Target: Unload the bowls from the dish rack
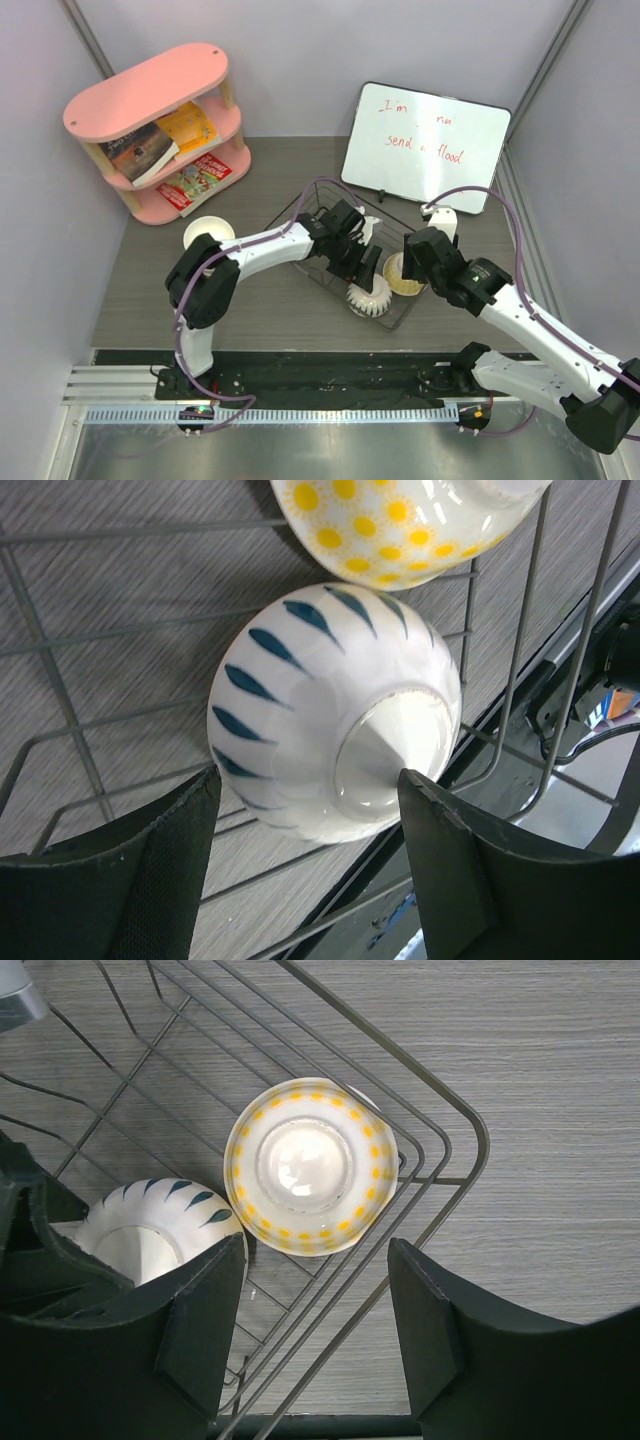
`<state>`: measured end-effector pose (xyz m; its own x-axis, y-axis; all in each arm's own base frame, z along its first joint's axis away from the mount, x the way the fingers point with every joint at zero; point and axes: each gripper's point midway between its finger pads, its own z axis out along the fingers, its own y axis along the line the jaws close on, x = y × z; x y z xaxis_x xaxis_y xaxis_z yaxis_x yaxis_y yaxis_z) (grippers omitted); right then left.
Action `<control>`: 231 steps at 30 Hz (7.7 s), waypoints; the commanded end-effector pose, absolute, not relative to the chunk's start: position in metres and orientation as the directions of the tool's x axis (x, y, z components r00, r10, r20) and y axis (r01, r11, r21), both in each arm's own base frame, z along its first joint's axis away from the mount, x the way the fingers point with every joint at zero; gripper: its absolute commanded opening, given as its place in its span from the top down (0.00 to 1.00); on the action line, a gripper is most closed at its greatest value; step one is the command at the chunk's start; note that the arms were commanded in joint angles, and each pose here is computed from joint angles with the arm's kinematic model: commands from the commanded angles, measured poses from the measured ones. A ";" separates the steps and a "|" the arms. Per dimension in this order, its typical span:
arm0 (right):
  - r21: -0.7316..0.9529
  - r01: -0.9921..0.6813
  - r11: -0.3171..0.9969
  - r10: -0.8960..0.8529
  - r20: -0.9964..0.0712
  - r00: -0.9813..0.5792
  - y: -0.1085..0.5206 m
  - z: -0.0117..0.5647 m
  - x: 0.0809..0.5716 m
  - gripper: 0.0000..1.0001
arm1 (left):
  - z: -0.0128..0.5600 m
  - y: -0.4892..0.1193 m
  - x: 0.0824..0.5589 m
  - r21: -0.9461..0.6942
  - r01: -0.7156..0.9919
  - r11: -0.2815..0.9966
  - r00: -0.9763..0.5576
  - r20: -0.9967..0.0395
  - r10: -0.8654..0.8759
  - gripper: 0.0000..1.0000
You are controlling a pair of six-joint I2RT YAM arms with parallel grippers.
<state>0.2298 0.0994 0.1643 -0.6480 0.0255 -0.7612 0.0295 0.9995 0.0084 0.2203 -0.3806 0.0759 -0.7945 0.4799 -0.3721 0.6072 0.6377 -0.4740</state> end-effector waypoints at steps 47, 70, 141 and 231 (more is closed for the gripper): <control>0.096 0.023 0.995 0.089 -0.765 -0.638 0.116 0.161 0.237 0.37 | -0.003 -0.375 0.129 -0.691 0.407 0.597 -0.776 0.083 0.625 0.33; -0.048 0.112 0.993 0.036 -0.761 -0.648 0.098 0.135 0.248 0.46 | 0.107 -0.414 0.221 -0.684 0.466 0.562 -0.860 -0.200 0.470 1.00; 0.172 0.000 0.985 0.143 -0.819 -0.556 0.133 0.219 0.352 0.62 | 0.317 -0.060 0.268 0.378 -0.097 0.921 -0.538 -0.798 0.272 1.00; 0.151 -0.010 0.989 0.112 -0.776 -0.621 0.123 0.183 0.333 0.60 | 0.085 -0.140 0.168 0.847 0.253 0.467 -0.787 -0.101 0.609 0.87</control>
